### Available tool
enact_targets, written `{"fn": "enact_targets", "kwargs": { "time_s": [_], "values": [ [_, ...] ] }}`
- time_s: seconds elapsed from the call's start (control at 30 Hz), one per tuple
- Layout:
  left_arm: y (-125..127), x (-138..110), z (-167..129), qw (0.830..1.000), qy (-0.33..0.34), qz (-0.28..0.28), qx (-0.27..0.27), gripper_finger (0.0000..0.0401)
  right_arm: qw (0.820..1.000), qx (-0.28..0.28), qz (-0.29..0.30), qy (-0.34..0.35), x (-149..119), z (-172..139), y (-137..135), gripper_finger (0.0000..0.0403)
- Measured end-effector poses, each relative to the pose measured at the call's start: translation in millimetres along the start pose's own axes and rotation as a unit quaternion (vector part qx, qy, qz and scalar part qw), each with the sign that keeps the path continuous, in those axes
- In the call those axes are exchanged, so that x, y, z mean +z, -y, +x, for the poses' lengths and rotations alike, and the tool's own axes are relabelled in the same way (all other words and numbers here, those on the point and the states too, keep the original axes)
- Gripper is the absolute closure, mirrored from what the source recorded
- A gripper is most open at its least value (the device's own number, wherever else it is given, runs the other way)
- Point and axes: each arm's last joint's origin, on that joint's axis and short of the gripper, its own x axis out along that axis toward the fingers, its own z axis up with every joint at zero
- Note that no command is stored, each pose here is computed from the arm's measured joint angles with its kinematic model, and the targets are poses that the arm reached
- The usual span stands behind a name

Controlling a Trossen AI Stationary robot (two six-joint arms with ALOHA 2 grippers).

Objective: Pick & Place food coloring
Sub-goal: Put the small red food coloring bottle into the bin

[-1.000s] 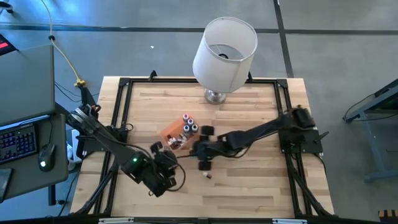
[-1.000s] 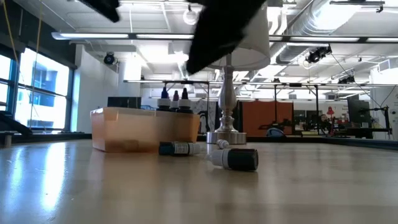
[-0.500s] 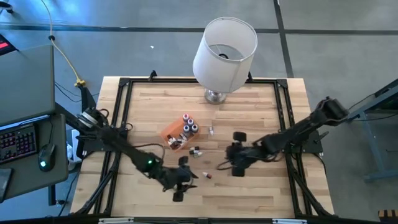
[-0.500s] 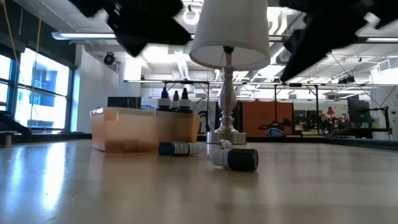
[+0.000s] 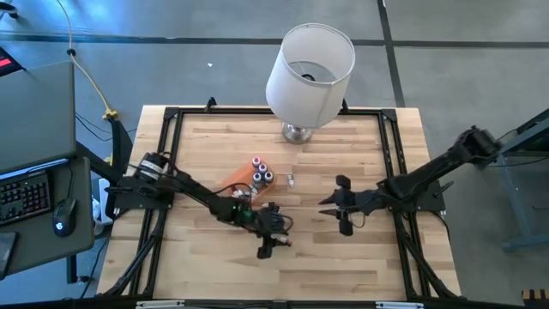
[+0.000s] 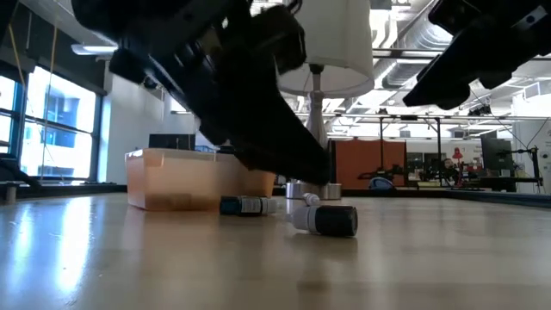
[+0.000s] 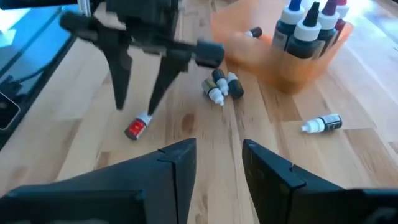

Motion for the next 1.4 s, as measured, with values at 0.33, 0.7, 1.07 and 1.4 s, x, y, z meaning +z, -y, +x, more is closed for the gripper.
{"fn": "enact_targets", "kwargs": {
  "time_s": [0.33, 0.7, 1.07, 1.4],
  "values": [
    [-4.8, -20.4, 19.7, 1.000, -0.014, 0.006, 0.002, 0.0231, 1.000, -0.005, 0.010, 0.028, 2.5, -4.6, 1.7, 0.0279],
    [-3.4, -21.2, 22.9, 1.000, 0.004, -0.021, 0.013, 0.0231, 0.999, -0.003, 0.009, 0.034, 3.6, -4.7, 1.4, 0.0279],
    [-3.8, -23.3, 23.4, 0.998, -0.001, -0.065, 0.013, 0.0231, 0.999, -0.003, 0.009, 0.034, 3.6, -4.6, 1.3, 0.0279],
    [-4.0, -24.1, 24.4, 1.000, 0.002, -0.013, 0.015, 0.0231, 0.999, -0.003, 0.009, 0.034, 3.7, -4.6, 1.3, 0.0279]
  ]
}}
